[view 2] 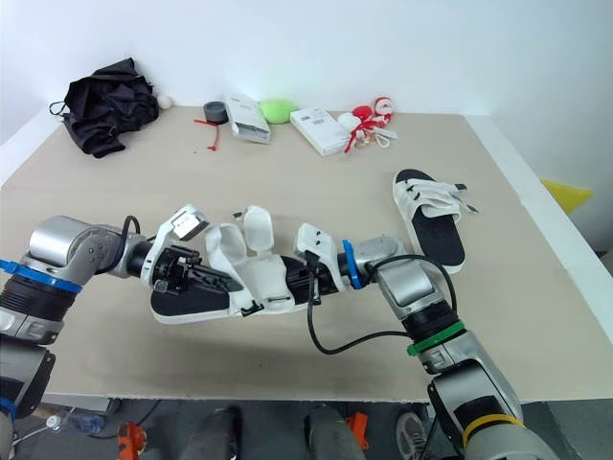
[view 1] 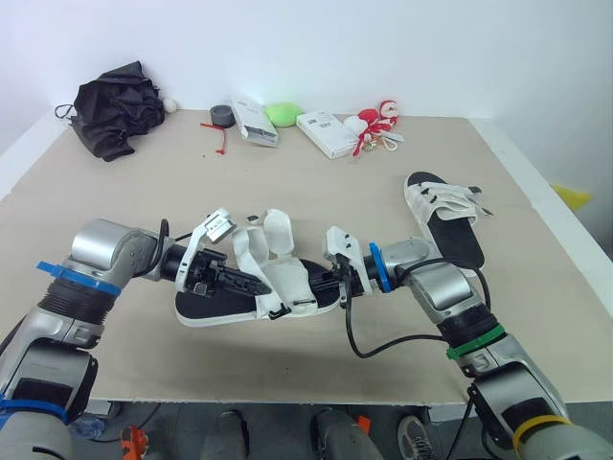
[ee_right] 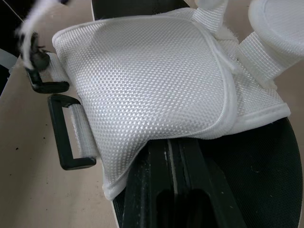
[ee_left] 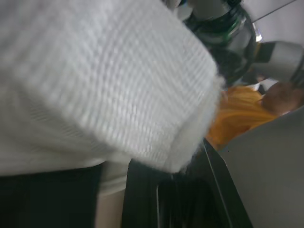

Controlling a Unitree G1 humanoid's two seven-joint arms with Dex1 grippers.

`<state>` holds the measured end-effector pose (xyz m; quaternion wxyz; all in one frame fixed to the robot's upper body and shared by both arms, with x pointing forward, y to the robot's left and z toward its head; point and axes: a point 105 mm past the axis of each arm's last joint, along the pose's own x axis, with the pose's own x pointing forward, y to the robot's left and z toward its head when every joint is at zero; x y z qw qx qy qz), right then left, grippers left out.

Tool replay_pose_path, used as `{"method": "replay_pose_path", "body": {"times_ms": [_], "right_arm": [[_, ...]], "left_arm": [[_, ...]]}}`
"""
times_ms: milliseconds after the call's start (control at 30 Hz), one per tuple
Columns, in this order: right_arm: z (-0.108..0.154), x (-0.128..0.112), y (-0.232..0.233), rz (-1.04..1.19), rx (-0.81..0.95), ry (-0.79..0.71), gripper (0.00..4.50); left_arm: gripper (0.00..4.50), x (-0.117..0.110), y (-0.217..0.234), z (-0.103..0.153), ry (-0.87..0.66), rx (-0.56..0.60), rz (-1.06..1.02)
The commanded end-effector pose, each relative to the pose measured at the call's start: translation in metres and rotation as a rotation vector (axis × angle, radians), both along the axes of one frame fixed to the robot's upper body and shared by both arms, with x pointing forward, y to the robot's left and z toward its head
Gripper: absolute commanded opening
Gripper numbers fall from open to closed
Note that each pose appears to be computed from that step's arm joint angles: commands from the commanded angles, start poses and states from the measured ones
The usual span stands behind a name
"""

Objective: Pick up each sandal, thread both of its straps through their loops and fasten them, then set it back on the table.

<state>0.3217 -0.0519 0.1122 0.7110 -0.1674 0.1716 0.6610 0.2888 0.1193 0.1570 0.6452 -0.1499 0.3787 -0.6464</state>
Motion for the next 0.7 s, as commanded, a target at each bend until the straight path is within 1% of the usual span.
{"method": "replay_pose_path", "body": {"times_ms": [33,133,333,467,700], "right_arm": [[-0.029,0.000,-0.013,-0.065,-0.091,0.073,0.00],[-0.029,-0.001,-0.012,-0.063,-0.088,0.071,0.00],[-0.029,-0.001,-0.013,-0.066,-0.087,0.072,0.00],[-0.029,-0.001,-0.013,-0.067,-0.085,0.075,0.00],[-0.029,-0.001,-0.013,-0.065,-0.084,0.077,0.00]], "left_arm": [[0.10,0.003,0.008,-0.016,-0.126,0.158,-0.049],[0.10,0.004,0.004,-0.013,-0.153,0.154,-0.069],[0.10,0.004,-0.010,0.003,-0.206,0.107,-0.109],[0.10,0.003,-0.015,0.011,-0.243,0.099,-0.132],[0.10,-0.001,-0.011,0.005,-0.336,0.177,-0.192]]}}
